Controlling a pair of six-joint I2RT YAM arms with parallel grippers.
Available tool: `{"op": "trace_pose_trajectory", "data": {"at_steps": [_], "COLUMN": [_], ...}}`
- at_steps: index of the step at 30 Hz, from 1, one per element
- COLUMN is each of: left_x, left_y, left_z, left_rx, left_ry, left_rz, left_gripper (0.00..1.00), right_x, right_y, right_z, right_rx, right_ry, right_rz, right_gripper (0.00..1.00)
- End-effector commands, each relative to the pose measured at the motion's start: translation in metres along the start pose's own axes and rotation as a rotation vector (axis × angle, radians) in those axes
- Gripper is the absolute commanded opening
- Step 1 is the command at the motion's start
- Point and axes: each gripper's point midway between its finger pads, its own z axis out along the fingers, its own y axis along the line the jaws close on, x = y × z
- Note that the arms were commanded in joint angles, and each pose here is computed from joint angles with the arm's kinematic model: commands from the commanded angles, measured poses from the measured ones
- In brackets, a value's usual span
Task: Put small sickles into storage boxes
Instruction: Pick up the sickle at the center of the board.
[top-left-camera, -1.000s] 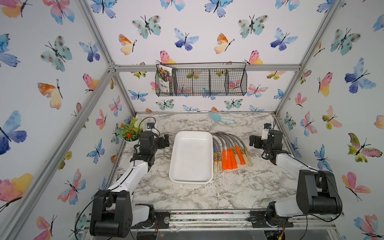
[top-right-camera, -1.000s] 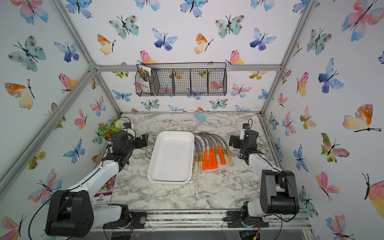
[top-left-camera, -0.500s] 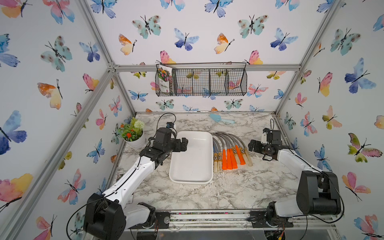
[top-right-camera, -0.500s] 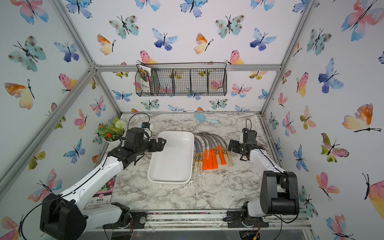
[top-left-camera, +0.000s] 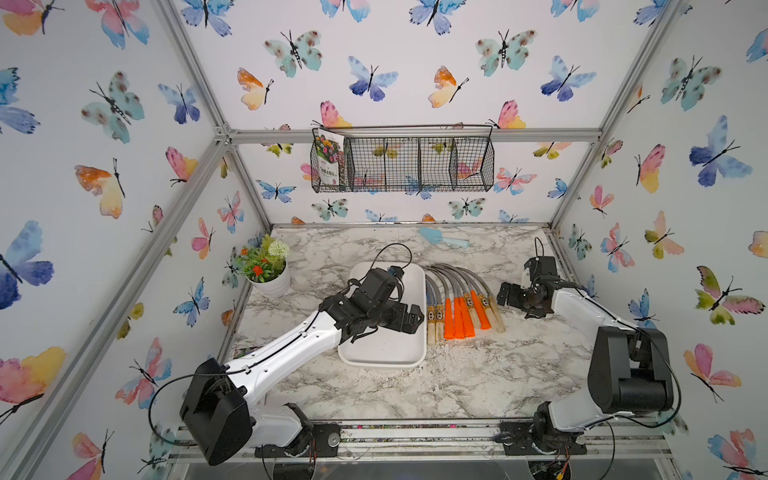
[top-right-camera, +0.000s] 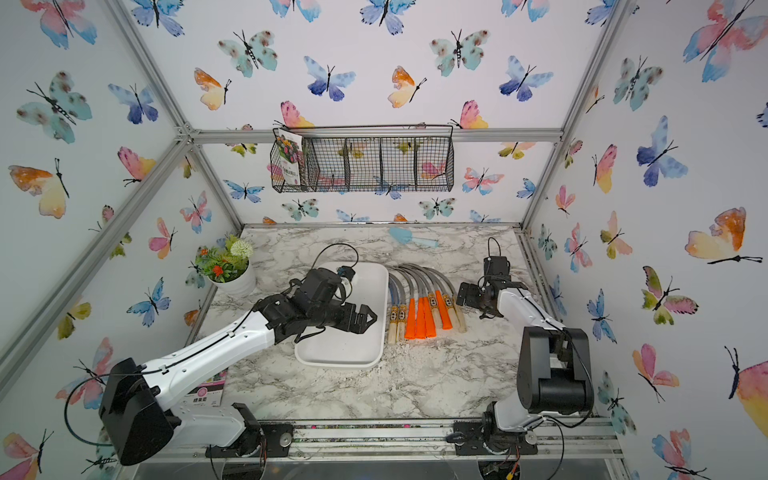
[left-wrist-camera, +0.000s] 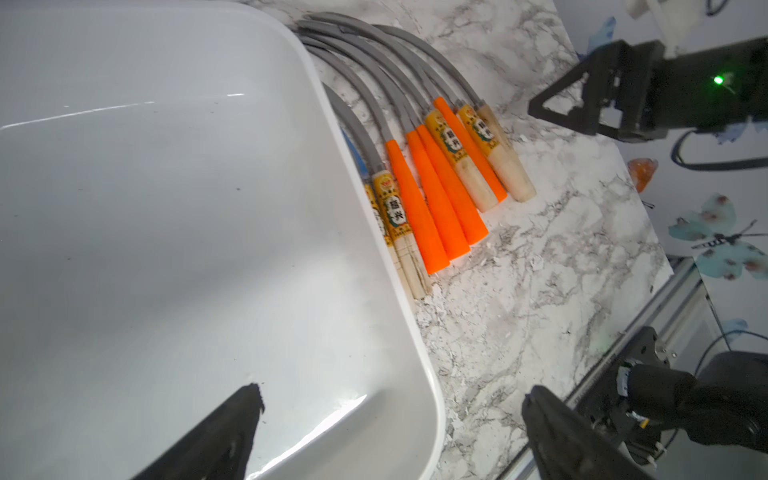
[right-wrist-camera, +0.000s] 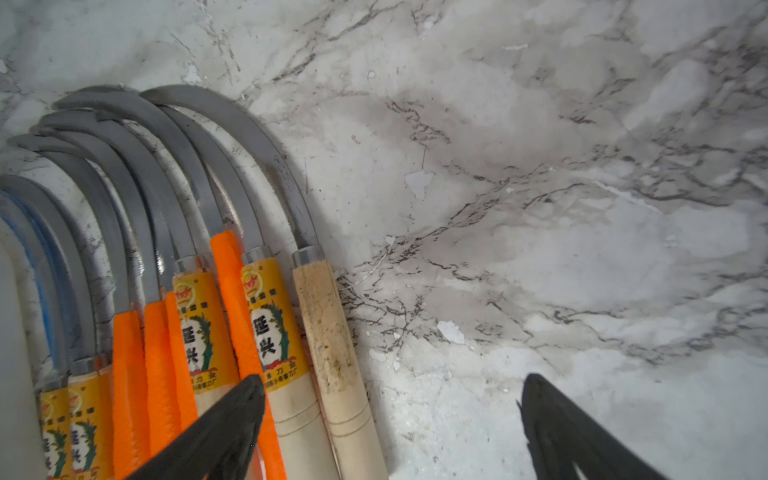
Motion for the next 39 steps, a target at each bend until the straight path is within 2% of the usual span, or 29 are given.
{"op": "trace_pose_trajectory", "data": {"at_steps": [1, 4, 10, 13, 21, 30, 36, 39], "left_x": [-0.001, 0.002, 0.001, 0.0, 0.004, 0.008, 0.011, 0.013], "left_y": [-0.033, -0.041, -0.037, -0.037, -0.034, -0.03, -0.028, -0.027], "left_z": [0.002, 0.007, 0.014, 0.016, 0.024, 0.028, 0.029, 0.029], "left_rx": [0.087, 0.098, 0.068, 0.067, 0.061, 0.05, 0.048, 0.045], "left_ry": [0.025, 0.044, 0.054, 0.056, 0.064, 0.072, 0.078, 0.079], "left_rz": [0.045, 0.069, 0.086, 0.093, 0.079, 0.078, 0.08, 0.079], "left_gripper": [0.98, 0.98, 0.98, 0.98, 0.98, 0.98, 0.98, 0.98], "right_x": [0.002, 0.0, -0.007, -0.01, -0.007, 0.009, 0.014, 0.016], "right_y": [-0.004, -0.004, 0.005, 0.008, 0.024, 0.032, 0.03, 0.028], "right_z": [0.006, 0.013, 0.021, 0.024, 0.033, 0.045, 0.053, 0.056], "right_rx": [0.04, 0.043, 0.017, 0.01, -0.01, 0.035, 0.047, 0.057], "right_ry": [0.04, 0.056, 0.074, 0.086, 0.122, 0.175, 0.198, 0.21], "right_rz": [-0.011, -0.007, -0.017, -0.027, -0.069, -0.119, -0.123, -0.125], "right_gripper": [0.98, 0.94, 0.74, 0.69, 0.64, 0.62, 0.49, 0.48]}}
